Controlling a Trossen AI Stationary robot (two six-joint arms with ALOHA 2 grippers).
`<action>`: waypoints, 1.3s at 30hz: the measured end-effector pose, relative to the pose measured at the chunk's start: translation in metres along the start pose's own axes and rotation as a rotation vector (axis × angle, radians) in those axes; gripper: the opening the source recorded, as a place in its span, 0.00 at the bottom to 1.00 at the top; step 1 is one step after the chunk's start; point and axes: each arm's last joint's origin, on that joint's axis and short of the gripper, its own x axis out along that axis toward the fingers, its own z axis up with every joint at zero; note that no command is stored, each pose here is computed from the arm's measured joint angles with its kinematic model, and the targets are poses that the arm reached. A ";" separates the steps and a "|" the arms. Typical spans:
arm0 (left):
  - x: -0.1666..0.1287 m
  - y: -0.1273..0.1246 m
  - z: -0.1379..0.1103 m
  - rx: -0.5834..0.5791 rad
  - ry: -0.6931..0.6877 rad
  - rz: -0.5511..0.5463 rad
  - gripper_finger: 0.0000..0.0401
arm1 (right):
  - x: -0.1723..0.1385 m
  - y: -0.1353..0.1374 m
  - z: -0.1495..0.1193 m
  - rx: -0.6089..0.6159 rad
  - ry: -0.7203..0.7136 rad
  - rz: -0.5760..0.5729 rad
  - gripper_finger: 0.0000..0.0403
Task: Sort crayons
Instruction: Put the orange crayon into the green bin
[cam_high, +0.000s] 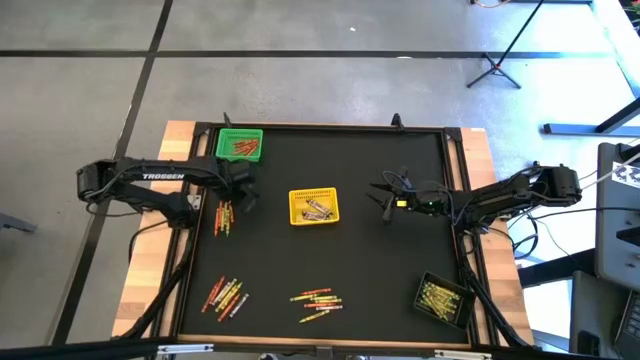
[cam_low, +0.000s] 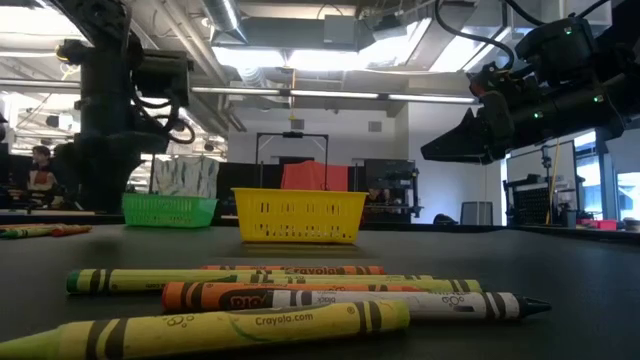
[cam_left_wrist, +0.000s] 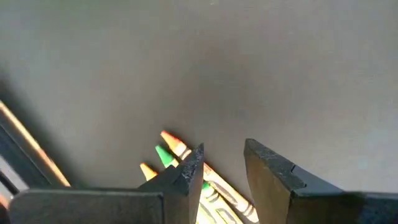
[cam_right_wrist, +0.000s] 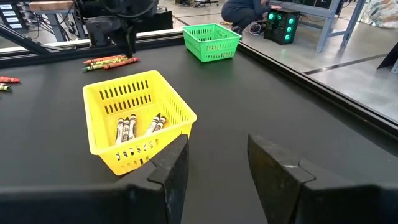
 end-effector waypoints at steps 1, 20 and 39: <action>0.000 0.000 -0.001 -0.022 0.005 0.004 0.25 | 0.000 0.000 0.000 0.000 0.000 0.000 0.40; 0.026 0.004 -0.016 -0.062 0.013 -0.012 0.23 | 0.000 0.000 0.000 0.000 0.001 0.000 0.40; 0.032 -0.003 -0.010 0.049 -0.030 -0.091 0.08 | 0.000 0.000 -0.001 -0.002 0.009 0.000 0.40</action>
